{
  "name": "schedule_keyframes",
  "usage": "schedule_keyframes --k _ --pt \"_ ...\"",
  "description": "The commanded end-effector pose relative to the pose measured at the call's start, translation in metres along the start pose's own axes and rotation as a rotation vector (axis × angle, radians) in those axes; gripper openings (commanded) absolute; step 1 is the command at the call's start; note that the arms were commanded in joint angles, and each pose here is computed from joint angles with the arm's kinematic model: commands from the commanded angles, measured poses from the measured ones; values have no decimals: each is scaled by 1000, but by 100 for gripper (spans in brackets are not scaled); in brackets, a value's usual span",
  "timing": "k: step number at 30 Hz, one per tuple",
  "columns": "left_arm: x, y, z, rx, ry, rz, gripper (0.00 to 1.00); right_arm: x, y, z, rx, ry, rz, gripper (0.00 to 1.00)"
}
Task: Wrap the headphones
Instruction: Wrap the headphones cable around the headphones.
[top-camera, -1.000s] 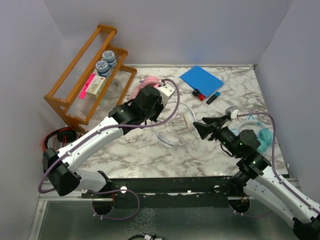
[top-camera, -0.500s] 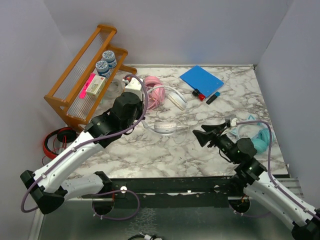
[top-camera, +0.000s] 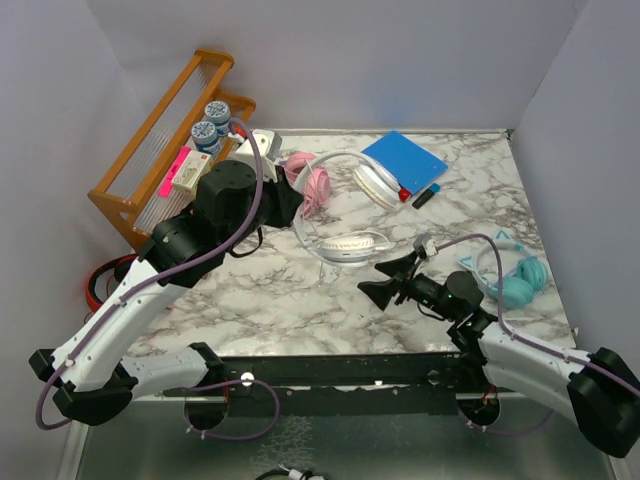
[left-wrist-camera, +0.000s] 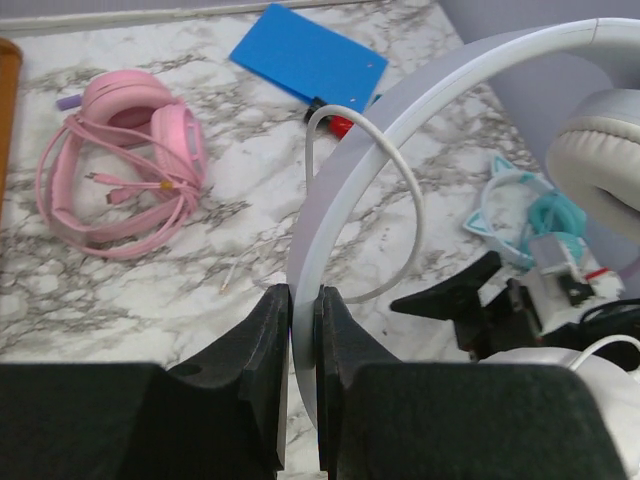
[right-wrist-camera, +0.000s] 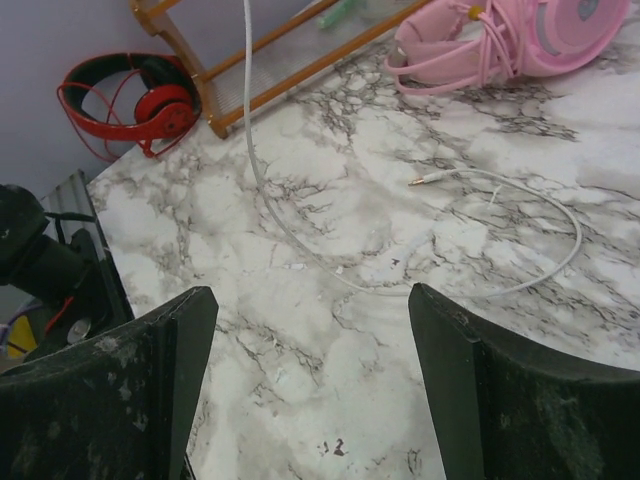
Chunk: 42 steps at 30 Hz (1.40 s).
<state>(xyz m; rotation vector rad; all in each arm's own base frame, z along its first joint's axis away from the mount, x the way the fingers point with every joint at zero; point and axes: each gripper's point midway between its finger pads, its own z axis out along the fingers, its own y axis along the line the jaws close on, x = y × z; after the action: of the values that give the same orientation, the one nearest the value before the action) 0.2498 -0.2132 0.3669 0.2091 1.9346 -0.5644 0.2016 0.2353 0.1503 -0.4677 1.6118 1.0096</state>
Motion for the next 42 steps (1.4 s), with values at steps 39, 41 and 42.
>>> schedule_keyframes --k 39,41,42 --pt "-10 -116 -39 639 97 -85 0 -107 30 45 -122 -188 -295 95" --pt "-10 -117 -39 650 93 -84 0 -118 31 36 -94 -222 -308 94" --pt "-11 -119 -39 660 90 -84 0 -123 31 33 -83 -238 -307 93"
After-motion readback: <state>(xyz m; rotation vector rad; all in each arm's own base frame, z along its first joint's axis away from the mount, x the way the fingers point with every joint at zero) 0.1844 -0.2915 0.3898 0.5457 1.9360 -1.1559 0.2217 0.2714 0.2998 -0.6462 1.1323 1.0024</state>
